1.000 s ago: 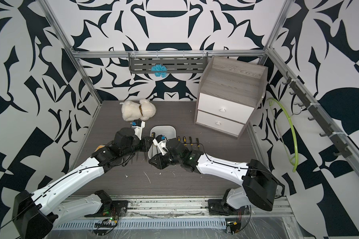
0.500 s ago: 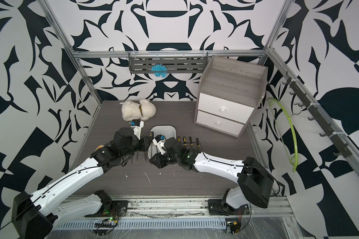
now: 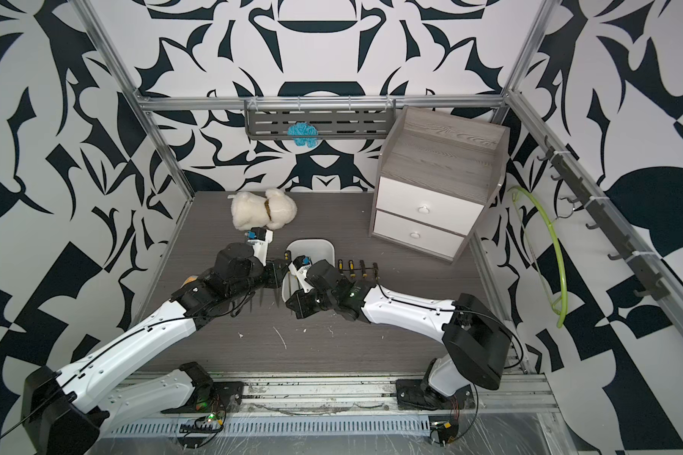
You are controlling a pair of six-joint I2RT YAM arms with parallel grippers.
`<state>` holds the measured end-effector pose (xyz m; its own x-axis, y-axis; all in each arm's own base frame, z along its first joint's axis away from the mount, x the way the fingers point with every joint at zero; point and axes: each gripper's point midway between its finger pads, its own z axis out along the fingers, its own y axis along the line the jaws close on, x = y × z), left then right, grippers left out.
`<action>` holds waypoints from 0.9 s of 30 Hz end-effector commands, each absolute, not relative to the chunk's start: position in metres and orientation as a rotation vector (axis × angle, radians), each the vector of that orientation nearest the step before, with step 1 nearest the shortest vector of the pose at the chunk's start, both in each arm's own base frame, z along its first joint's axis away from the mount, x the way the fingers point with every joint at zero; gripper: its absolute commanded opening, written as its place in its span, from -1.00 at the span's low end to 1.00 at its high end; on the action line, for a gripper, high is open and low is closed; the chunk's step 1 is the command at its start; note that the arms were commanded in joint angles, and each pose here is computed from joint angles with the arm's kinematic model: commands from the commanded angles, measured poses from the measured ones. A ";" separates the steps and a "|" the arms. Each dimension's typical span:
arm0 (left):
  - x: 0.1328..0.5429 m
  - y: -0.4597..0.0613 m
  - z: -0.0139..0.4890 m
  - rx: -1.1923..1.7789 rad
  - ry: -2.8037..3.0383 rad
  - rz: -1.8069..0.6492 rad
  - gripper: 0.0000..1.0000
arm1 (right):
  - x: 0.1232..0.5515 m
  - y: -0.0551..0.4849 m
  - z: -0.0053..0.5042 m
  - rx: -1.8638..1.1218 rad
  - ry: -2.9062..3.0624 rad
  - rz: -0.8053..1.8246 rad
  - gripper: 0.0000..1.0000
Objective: Take the file tool out of the storage box
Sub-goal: Pick up the file tool from the storage box, then place the file tool at the center of the board.
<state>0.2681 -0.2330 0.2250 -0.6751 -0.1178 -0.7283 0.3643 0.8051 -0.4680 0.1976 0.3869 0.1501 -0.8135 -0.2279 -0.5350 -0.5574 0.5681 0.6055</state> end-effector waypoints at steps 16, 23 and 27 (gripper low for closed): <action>0.266 -0.232 0.222 0.194 2.182 -0.771 0.99 | 0.193 0.215 0.161 -0.496 2.715 0.158 -1.00; 0.262 -0.238 0.218 0.222 2.225 -0.794 0.99 | 0.211 0.119 0.126 -0.223 2.997 -0.128 -1.00; 0.255 -0.236 0.211 0.225 2.262 -0.798 0.99 | 0.223 0.092 0.109 -0.165 3.109 -0.275 -1.00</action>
<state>0.2630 -0.2363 0.2185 -0.6974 -0.0945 -0.7104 0.3758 0.7958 -0.4748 0.2330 0.1135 0.1111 -0.9897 -0.0785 -0.1197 -0.0672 0.9932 -0.0953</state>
